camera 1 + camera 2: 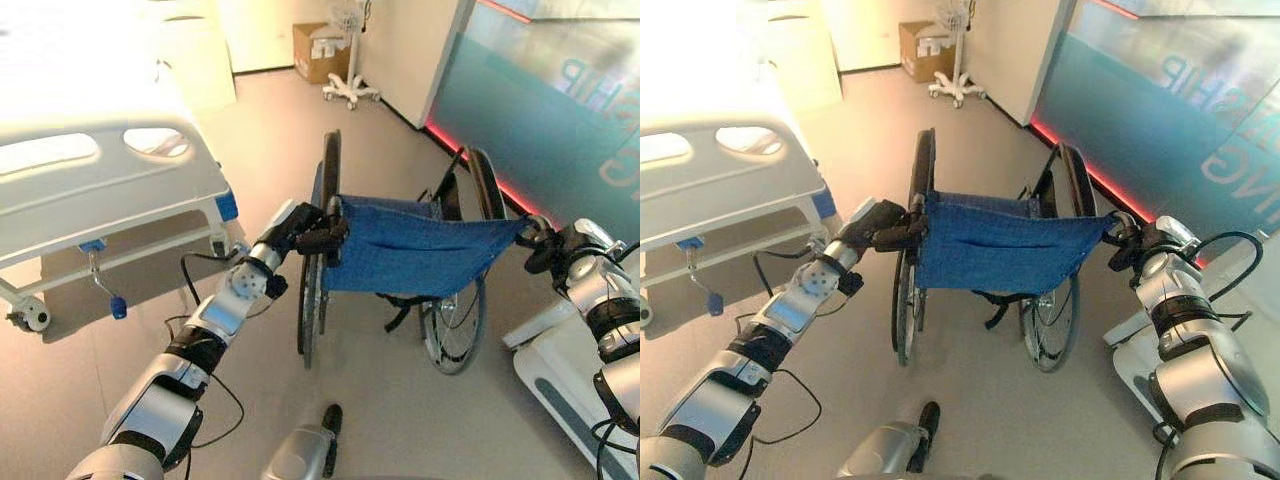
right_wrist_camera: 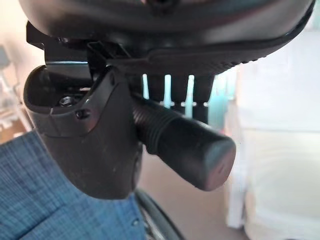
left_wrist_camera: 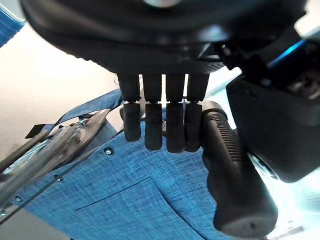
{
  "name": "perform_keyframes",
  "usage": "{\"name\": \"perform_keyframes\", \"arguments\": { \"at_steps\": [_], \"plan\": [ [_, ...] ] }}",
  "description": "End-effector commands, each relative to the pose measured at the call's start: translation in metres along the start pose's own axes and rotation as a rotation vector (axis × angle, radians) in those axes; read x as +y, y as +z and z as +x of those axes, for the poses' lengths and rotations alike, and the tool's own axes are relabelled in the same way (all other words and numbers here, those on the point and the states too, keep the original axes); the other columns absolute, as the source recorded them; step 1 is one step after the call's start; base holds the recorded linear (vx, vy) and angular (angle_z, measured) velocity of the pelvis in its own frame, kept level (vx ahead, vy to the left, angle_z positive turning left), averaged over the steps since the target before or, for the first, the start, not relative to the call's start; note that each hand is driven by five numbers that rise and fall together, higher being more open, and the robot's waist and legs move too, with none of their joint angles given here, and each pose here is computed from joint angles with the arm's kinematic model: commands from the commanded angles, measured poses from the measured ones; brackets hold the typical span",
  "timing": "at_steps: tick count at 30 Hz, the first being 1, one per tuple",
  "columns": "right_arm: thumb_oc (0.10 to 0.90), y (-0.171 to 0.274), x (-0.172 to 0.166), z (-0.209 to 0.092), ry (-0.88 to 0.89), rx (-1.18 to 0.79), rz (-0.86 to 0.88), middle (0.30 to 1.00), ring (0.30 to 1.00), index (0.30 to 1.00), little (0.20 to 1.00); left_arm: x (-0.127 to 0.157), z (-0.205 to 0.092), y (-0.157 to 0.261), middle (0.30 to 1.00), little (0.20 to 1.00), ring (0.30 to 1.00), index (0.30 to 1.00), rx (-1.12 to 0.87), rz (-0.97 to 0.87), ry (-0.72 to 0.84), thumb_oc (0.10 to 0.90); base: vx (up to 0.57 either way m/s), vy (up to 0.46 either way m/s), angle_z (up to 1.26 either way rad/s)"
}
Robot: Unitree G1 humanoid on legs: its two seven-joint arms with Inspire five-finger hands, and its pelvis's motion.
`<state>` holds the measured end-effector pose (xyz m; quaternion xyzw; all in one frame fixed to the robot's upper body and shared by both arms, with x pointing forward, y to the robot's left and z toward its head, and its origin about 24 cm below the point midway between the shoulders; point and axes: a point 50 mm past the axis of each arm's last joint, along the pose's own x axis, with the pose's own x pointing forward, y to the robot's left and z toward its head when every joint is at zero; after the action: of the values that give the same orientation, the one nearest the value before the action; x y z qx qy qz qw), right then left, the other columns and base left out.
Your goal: Push the wheelchair next to the bed
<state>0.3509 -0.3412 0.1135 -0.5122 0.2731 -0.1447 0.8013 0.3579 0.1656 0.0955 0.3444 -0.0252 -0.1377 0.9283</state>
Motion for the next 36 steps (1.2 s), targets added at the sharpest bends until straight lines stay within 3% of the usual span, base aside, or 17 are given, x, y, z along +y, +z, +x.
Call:
{"name": "perform_keyframes", "arguments": {
  "at_steps": [1, 7, 14, 20, 36],
  "plan": [
    [0.4, 0.153, 0.014, -0.052, 0.029, -0.806, -0.207, 0.3, 0.3, 0.3, 0.3, 0.006, -0.032, -0.077, 0.3, 0.3, 0.3, 0.3, 0.369, 0.273, -0.073, 0.4, 0.18, -0.196, -0.39],
    [0.4, 0.162, 0.001, -0.055, -0.007, -0.771, -0.198, 0.3, 0.3, 0.3, 0.3, 0.018, -0.024, -0.068, 0.3, 0.3, 0.3, 0.3, 0.351, 0.231, -0.056, 0.4, 0.35, -0.29, 0.25],
    [0.4, 0.158, -0.021, -0.05, 0.018, -0.701, -0.185, 0.3, 0.3, 0.3, 0.3, -0.008, -0.016, -0.06, 0.3, 0.3, 0.3, 0.3, 0.332, 0.177, -0.129, 0.4, 0.41, -0.387, 1.06],
    [0.4, 0.151, -0.016, -0.047, 0.045, -0.697, -0.202, 0.3, 0.3, 0.3, 0.3, -0.03, -0.019, -0.062, 0.3, 0.3, 0.3, 0.3, 0.338, 0.16, -0.123, 0.4, 0.4, -0.331, 0.58],
    [0.4, 0.145, -0.004, -0.046, 0.016, -0.687, -0.205, 0.3, 0.3, 0.3, 0.3, -0.032, -0.014, -0.056, 0.3, 0.3, 0.3, 0.3, 0.315, 0.11, -0.077, 0.4, 0.29, -0.163, 0.22]
  ]
}}
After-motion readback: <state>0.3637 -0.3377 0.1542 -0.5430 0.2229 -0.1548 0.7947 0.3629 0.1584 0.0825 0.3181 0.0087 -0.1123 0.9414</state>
